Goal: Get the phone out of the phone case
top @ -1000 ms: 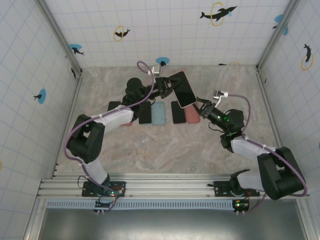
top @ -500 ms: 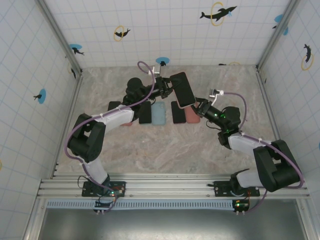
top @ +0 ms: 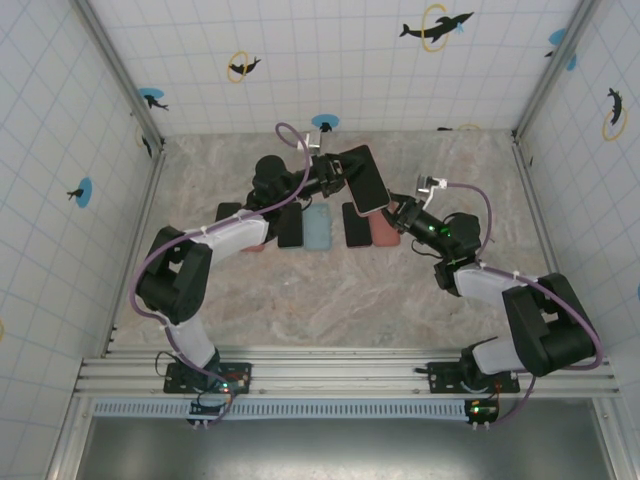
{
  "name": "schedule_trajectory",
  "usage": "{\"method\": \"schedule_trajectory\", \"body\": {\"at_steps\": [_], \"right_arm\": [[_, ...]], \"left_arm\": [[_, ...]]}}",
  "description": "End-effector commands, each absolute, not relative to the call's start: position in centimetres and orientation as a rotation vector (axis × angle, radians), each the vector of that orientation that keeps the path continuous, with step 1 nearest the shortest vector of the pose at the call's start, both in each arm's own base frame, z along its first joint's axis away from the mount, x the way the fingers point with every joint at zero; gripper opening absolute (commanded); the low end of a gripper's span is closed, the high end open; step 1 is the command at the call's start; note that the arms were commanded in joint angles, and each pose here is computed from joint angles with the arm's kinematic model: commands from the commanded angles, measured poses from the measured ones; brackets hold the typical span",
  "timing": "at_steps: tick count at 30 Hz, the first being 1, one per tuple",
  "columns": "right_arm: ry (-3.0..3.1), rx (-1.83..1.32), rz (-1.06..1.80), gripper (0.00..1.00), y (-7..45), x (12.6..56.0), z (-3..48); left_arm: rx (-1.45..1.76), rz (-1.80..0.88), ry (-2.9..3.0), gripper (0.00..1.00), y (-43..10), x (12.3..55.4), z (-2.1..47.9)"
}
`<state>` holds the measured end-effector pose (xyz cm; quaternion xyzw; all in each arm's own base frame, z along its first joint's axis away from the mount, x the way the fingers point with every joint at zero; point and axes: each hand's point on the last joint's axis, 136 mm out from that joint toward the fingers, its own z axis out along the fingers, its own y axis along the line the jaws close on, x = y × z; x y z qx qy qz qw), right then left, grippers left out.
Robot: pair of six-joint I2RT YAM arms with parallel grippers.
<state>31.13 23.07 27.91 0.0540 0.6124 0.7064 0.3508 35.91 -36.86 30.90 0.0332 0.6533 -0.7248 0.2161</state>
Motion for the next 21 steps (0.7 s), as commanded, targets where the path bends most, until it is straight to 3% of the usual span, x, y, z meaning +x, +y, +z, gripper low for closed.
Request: {"method": "schedule_trajectory", "body": {"at_steps": [1,6,9,21], "right_arm": [[1.451,0.088,1.832,0.10,22.4,31.2,31.2],[1.402,0.161,1.812,0.10,21.4,31.9,31.3],[1.363,0.196,1.786,0.10,20.7,32.3,31.5],[1.225,0.311,1.593,0.10,18.9,35.6,32.4]], "left_arm": [[0.168,-1.999,1.754,0.45,-37.0,35.9,32.7],[0.166,-1.978,1.773,0.66,-36.9,35.9,32.4],[0.147,-1.952,1.799,0.72,-36.7,35.9,32.0],[-0.002,-1.868,1.897,0.72,-35.3,33.9,30.5]]}}
